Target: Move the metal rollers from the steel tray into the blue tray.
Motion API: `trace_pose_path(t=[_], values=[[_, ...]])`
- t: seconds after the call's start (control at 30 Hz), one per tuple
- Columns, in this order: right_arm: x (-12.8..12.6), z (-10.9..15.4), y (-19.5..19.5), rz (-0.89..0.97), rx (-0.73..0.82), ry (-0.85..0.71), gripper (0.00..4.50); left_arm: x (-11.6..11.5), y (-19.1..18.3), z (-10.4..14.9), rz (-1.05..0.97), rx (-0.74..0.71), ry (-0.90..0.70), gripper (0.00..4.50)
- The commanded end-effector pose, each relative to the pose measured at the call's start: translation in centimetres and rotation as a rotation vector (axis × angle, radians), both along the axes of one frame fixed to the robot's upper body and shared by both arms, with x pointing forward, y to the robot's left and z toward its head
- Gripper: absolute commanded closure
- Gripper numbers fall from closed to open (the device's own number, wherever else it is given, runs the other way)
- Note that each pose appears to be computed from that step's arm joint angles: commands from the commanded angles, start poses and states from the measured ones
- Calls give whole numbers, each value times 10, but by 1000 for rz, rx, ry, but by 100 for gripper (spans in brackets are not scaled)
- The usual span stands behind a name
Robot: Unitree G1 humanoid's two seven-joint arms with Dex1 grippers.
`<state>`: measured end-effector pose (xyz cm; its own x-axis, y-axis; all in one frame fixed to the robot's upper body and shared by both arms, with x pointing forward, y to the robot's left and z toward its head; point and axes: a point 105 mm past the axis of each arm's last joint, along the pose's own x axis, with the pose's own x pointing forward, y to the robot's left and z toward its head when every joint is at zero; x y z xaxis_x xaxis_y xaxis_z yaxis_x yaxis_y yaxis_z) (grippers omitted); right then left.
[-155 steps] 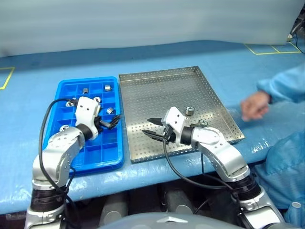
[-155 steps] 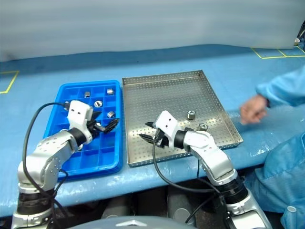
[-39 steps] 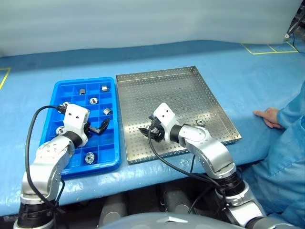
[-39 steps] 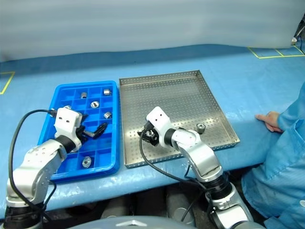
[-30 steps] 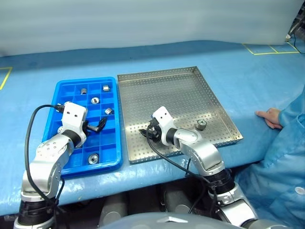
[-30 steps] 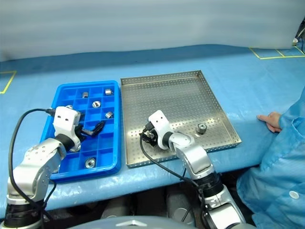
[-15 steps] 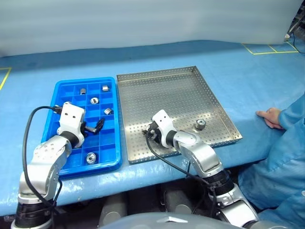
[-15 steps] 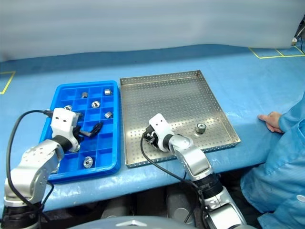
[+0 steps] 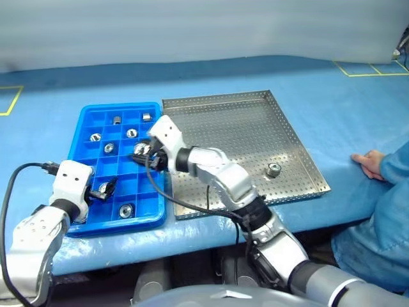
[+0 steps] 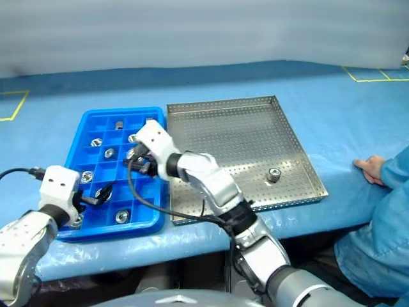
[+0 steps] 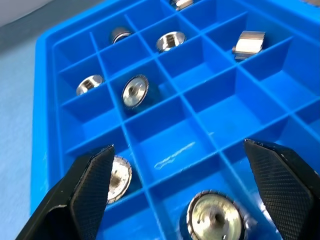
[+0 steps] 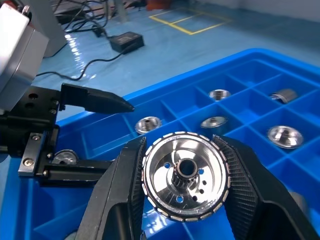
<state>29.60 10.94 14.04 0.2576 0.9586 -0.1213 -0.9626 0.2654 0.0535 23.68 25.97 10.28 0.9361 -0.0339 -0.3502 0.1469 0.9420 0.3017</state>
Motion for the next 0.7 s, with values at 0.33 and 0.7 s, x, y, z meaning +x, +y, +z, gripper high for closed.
trace_pose_path(t=[0.33, 0.7], values=[[18, -8, 29, 74, 10, -15, 278, -18, -12, 13, -15, 5, -76, 0], [23, -5, 47, 75, 14, -15, 278, -11, -23, 11, -39, -15, -80, 0]])
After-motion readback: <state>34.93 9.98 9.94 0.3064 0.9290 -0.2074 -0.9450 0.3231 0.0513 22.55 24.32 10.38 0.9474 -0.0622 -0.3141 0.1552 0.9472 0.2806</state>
